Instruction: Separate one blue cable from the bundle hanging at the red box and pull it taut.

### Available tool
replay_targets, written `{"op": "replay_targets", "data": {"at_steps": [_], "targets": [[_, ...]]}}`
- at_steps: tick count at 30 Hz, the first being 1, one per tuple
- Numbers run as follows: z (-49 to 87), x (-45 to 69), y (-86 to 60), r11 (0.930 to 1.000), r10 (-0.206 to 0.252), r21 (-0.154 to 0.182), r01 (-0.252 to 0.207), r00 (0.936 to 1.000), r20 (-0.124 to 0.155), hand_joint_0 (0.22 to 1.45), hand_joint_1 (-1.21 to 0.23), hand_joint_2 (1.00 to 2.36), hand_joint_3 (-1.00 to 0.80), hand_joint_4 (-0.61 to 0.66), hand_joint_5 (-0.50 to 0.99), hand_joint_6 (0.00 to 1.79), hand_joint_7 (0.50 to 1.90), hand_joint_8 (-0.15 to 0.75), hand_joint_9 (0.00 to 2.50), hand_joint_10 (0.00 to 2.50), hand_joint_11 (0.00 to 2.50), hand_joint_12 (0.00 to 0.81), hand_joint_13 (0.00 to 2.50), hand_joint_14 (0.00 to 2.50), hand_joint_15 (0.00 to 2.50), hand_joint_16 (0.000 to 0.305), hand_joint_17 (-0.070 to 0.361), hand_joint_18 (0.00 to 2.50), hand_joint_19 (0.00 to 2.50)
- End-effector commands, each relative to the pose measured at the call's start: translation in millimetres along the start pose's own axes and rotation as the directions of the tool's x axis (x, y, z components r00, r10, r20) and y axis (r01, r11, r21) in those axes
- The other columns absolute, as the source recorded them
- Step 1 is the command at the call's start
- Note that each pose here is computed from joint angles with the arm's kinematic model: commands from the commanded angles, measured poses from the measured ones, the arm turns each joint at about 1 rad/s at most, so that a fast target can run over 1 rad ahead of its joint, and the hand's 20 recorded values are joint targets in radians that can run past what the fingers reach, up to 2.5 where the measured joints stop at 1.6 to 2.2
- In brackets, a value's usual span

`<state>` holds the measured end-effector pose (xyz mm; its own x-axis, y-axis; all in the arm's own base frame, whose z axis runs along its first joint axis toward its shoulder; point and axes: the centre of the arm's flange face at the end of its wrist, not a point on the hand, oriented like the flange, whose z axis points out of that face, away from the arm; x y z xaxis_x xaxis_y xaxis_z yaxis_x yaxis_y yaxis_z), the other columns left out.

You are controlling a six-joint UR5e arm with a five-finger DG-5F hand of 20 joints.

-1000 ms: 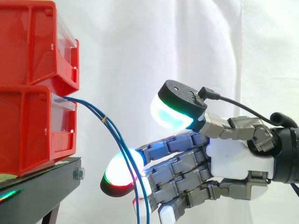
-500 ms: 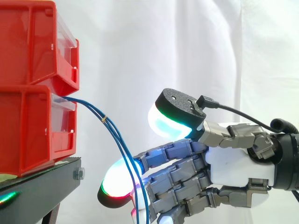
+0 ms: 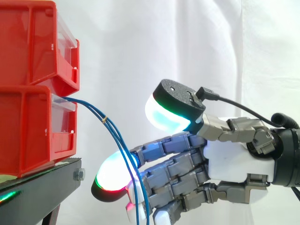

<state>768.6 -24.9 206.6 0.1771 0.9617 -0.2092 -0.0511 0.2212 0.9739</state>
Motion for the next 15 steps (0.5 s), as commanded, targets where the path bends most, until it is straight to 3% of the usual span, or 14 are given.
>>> {"op": "replay_targets", "data": {"at_steps": [1, 10, 15], "targets": [[2.9, 1.3, 5.7, 0.9999, 0.006, -0.012, -0.006, 1.0, -0.001, 0.55, -0.62, 1.0, -0.5, 0.33, -0.17, 0.5, 0.92, 0.356, 0.83, 0.01, 0.71, 0.386, 0.78, 0.02, 0.58, 0.052, 0.116, 0.72, 0.71], [5.1, 8.9, 11.2, 0.9995, 0.019, -0.027, -0.019, 0.9996, -0.023, 0.58, -0.64, 1.0, -0.47, 0.32, -0.16, 0.5, 0.96, 0.344, 0.84, 0.02, 0.73, 0.377, 0.79, 0.02, 0.59, 0.05, 0.112, 0.72, 0.71], [5.6, 10.4, 12.3, 0.9976, 0.06, -0.034, -0.06, 0.9979, -0.027, 0.6, -0.64, 1.01, -0.42, 0.29, -0.14, 0.5, 1.05, 0.344, 0.85, 0.02, 0.73, 0.373, 0.81, 0.02, 0.6, 0.049, 0.111, 0.72, 0.71]]}}
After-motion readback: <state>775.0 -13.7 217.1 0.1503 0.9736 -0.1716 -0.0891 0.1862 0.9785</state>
